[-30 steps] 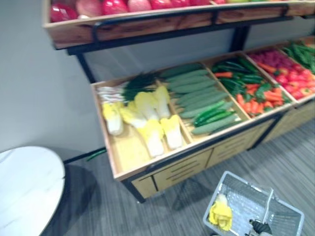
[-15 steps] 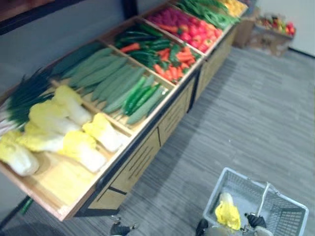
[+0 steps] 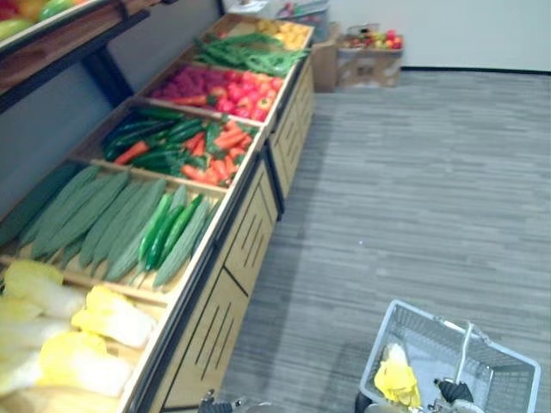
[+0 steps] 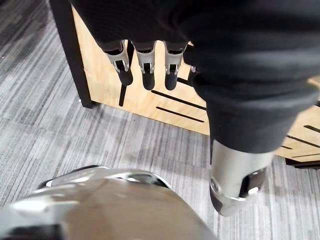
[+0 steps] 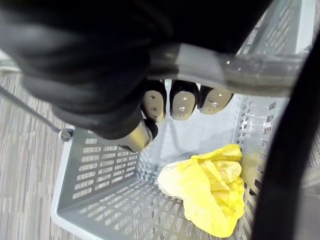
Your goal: Pick vegetable in the basket
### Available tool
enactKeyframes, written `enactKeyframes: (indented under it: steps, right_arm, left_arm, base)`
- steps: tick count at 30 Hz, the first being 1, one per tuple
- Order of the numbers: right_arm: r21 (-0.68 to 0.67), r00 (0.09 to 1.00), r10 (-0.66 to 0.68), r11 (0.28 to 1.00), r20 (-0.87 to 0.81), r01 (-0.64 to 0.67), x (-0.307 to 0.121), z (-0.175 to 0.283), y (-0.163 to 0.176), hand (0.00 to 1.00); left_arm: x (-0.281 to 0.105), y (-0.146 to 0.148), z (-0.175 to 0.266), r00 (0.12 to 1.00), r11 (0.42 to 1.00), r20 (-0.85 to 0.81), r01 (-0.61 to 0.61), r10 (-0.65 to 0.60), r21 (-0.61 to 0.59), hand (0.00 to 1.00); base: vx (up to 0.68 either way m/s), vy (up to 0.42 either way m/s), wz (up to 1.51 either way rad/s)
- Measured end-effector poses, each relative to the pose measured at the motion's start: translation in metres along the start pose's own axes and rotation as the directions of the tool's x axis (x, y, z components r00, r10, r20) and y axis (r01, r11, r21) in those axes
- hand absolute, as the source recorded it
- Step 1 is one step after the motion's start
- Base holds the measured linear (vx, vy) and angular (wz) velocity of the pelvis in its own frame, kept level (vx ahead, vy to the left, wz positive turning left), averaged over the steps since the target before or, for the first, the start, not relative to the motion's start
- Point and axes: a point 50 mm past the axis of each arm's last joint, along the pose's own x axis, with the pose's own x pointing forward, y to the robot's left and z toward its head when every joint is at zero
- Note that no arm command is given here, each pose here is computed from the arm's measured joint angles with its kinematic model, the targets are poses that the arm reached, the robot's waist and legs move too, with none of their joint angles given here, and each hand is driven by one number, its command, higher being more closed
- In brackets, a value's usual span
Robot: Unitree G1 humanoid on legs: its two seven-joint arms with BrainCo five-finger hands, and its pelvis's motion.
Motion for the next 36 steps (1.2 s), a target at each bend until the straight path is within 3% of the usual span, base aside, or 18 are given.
enactKeyframes:
  steps: [4,12,15,19,23,27,36]
  right_arm:
    - [-0.008,1.0,-0.03,1.0,0.005,0.03,-0.002,-0.004,-0.01,1.0]
    - [-0.115,0.992,0.106,0.989,0.071,-0.097,-0.006,0.007,0.034,1.0]
    - [-0.12,0.989,0.115,0.987,0.091,-0.103,-0.006,0.011,0.034,1.0]
    - [-0.058,0.986,0.071,0.996,0.153,-0.063,-0.004,0.026,0.024,1.0]
    - [-0.021,0.984,0.067,0.998,0.167,-0.064,-0.005,0.027,0.027,1.0]
    - [-0.01,0.98,0.086,0.996,0.179,-0.086,-0.004,0.033,0.035,1.0]
    - [0.027,0.985,0.063,0.997,0.159,-0.068,-0.002,0.034,0.032,1.0]
  left_arm:
    - [-0.003,-0.005,-0.007,1.0,1.0,-0.02,0.004,-0.004,-0.024,0.0]
    - [-0.006,-0.002,-0.015,0.999,0.999,-0.042,-0.013,0.012,-0.039,0.0]
    - [-0.005,0.0,-0.016,0.999,1.0,-0.042,-0.013,0.012,-0.023,0.0]
    - [-0.001,0.002,-0.003,1.0,0.997,0.009,0.007,-0.007,0.071,0.0]
    - [0.002,0.003,0.008,0.999,0.997,0.038,0.003,-0.006,0.079,0.0]
    - [0.005,-0.005,0.026,0.996,0.998,0.083,0.016,-0.021,0.065,0.0]
    - [0.001,-0.016,0.017,0.999,0.997,0.032,0.014,-0.011,-0.075,0.0]
  base:
    - [0.09,0.248,-0.15]
    - [0.14,0.125,-0.24]
    - [0.2,0.048,-0.55]
    - [0.18,0.045,-0.27]
    - [0.18,0.035,-0.01]
    - [0.19,-0.089,-0.05]
    - [0.42,-0.299,-0.01]
